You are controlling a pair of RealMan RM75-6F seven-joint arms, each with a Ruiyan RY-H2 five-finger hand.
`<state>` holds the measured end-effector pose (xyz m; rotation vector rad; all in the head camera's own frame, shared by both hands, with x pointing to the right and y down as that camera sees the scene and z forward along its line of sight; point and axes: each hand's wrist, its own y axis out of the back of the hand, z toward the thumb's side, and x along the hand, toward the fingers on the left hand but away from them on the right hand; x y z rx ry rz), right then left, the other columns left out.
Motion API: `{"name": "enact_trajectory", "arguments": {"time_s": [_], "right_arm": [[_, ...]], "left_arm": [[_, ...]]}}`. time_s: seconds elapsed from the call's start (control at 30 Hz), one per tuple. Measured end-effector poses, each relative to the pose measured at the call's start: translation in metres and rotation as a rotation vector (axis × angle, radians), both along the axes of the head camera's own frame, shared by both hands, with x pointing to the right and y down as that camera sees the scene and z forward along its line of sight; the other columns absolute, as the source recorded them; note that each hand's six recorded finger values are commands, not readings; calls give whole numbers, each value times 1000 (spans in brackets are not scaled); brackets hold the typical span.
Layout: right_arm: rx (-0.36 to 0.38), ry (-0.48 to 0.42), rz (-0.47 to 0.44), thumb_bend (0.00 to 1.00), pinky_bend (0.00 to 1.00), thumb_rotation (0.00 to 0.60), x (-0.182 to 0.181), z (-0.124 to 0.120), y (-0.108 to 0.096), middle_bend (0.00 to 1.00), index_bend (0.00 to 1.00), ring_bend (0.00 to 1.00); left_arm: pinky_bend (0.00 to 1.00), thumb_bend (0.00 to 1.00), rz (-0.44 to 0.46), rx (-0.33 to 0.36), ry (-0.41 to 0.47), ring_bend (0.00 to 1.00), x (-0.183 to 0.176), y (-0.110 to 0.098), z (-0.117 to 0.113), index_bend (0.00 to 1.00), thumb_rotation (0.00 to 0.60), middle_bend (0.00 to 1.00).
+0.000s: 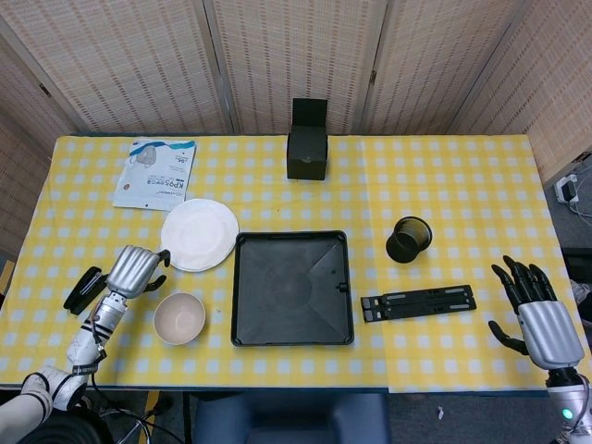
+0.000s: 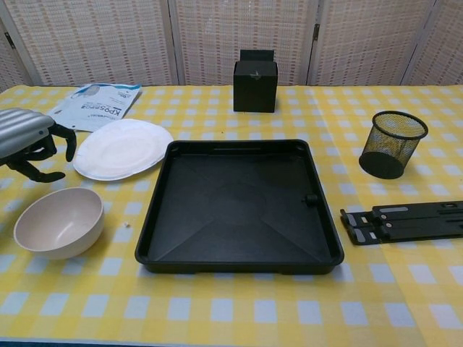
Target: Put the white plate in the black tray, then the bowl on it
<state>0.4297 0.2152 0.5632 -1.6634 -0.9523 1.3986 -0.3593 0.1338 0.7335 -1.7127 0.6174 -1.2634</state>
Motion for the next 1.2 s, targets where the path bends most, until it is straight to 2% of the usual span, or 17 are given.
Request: {"name": "enact_trajectory", "arguments": {"time_s": [0.47,1.0,1.2], "right_arm": [[6,5,33,311,0,600,11,-5,-1,0,0,0],[20,-8,44,311,0,600,15,-12,-1,0,0,0],[18,-8,46,311,0,600,16,-12,-2,0,0,0]], "left_arm": [[1000,312,30,-32,39,1000,27,-5,31,562,600,1000],[1000,312,30,-38,34,1000,43,-6,45,476,600,1000],[1000,319,26,-33,21,1000,43,-7,46,493,600,1000]]}}
